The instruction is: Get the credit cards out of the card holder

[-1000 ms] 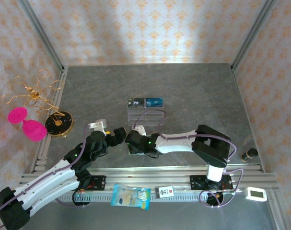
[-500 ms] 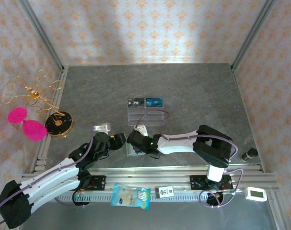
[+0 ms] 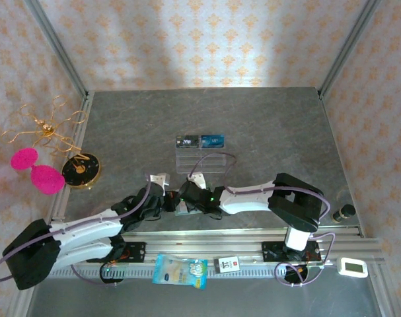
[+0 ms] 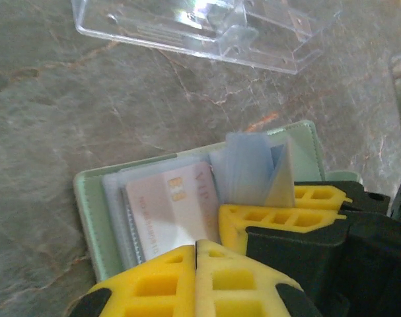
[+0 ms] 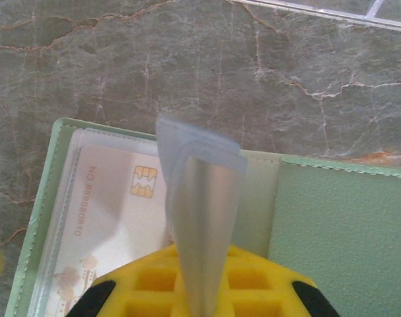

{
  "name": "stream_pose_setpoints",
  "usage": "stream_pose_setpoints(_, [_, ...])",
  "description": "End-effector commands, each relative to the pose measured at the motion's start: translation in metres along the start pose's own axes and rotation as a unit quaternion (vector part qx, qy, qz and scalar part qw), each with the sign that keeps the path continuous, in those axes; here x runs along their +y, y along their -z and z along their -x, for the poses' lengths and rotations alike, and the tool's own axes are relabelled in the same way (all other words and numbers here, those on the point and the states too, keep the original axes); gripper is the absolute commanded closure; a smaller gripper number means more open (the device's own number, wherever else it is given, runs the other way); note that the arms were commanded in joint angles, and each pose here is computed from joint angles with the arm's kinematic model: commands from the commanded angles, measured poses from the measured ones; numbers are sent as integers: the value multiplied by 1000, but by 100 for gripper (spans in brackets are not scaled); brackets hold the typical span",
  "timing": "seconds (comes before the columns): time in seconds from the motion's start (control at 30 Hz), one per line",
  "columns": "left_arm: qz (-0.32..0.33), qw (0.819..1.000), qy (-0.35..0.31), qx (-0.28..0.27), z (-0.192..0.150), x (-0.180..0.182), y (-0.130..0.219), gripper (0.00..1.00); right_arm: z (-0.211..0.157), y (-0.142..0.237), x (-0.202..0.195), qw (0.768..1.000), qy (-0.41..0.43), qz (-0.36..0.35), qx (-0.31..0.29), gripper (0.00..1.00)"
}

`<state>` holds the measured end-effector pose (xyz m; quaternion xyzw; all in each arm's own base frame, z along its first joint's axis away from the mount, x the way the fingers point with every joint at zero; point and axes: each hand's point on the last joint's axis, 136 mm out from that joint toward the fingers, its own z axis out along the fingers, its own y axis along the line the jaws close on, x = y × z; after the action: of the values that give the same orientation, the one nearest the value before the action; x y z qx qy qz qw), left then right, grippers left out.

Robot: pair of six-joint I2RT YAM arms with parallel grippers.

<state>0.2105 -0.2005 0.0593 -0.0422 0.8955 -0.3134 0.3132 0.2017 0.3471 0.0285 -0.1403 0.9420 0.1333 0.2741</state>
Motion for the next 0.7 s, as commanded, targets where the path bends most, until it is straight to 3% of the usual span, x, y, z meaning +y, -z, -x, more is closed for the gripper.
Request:
stream_pose_setpoints(0.0, [-26,1000,3,3,1,-14,-7,100,-22,0,-9,999,4,-5,34,92])
stream_pose_setpoints(0.13, [13,999,4,32,-11,2,-18,100,-23,1,-10,999,-1,-4,33,91])
stream_pose_setpoints(0.3, [57,996,-4,66,-23,17,-29,100,-21,4,-18,999,-10,-21,27,81])
stream_pose_setpoints(0.5, [77,994,-7,76,-32,31,-30,100,-21,21,-53,996,-35,-84,5,67])
stream_pose_setpoints(0.67, [73,994,-11,82,-32,28,-33,100,-33,34,-88,991,-51,-127,6,66])
